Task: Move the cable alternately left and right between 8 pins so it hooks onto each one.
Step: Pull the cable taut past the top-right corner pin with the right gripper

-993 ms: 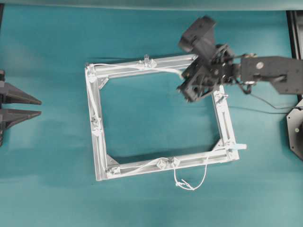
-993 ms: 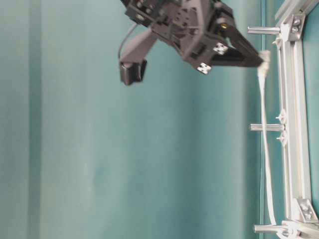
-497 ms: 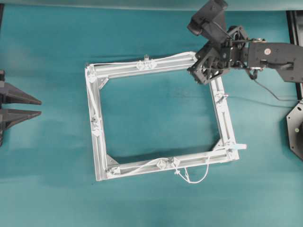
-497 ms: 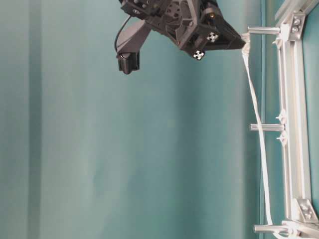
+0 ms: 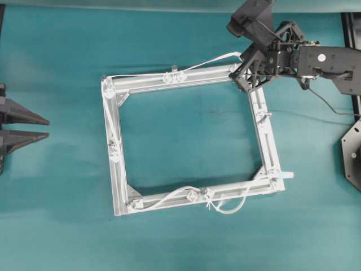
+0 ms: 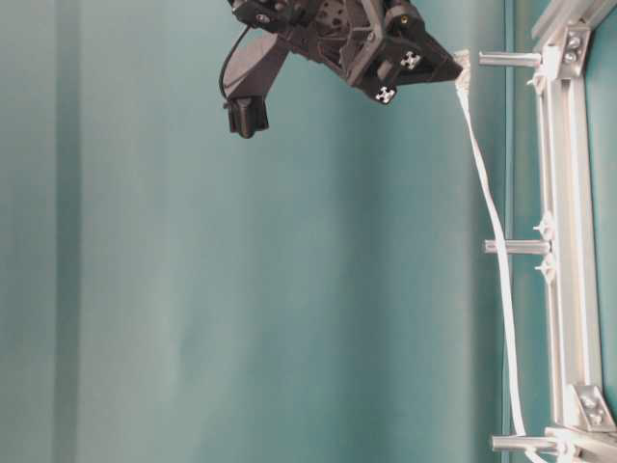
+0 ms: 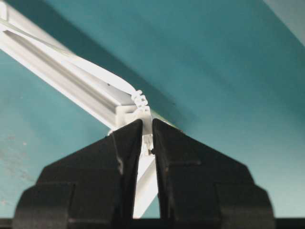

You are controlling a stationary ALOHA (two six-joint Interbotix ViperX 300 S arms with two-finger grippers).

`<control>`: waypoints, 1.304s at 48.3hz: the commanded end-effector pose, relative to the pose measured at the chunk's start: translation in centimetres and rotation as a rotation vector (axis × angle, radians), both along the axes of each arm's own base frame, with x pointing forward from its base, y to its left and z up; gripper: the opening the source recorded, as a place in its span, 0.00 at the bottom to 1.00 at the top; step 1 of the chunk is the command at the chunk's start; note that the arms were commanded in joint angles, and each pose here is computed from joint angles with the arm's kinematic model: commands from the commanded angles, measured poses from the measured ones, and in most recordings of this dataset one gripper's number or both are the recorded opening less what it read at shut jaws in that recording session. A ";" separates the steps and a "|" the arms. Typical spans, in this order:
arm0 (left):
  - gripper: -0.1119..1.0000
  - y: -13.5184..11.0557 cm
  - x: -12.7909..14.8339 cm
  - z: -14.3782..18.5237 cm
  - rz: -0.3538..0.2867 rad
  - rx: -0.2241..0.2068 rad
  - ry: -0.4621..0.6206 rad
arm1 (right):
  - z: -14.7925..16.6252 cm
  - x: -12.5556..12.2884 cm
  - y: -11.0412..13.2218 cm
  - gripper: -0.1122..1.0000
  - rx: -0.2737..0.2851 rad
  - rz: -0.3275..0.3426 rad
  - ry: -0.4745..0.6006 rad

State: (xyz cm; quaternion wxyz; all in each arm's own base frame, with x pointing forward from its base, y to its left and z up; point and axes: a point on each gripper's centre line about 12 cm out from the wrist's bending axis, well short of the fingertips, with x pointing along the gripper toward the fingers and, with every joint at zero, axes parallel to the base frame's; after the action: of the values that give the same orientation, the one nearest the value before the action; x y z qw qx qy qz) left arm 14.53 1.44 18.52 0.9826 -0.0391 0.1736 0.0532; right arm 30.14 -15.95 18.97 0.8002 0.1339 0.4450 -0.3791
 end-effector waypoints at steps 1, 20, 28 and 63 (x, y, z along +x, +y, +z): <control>0.44 0.0 0.2 0.4 0.000 -0.001 -0.012 | 1.2 -0.3 -0.5 0.19 -0.026 -0.011 -0.020; 0.44 0.0 0.2 0.4 0.000 -0.001 -0.012 | 1.3 -1.1 -1.7 0.19 -0.074 -0.019 0.013; 0.44 0.0 0.2 0.4 0.000 -0.001 -0.012 | 0.8 -1.6 -2.1 0.19 -0.069 -0.032 0.022; 0.44 0.0 0.2 0.4 0.000 -0.001 -0.012 | -1.9 -3.4 -3.0 0.19 -0.020 -0.059 -0.011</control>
State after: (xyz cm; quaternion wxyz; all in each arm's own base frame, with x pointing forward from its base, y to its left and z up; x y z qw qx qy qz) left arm 14.53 1.44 18.52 0.9826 -0.0399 0.1735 0.0532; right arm 26.77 -18.79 16.65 0.7883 0.1363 0.4434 -0.4043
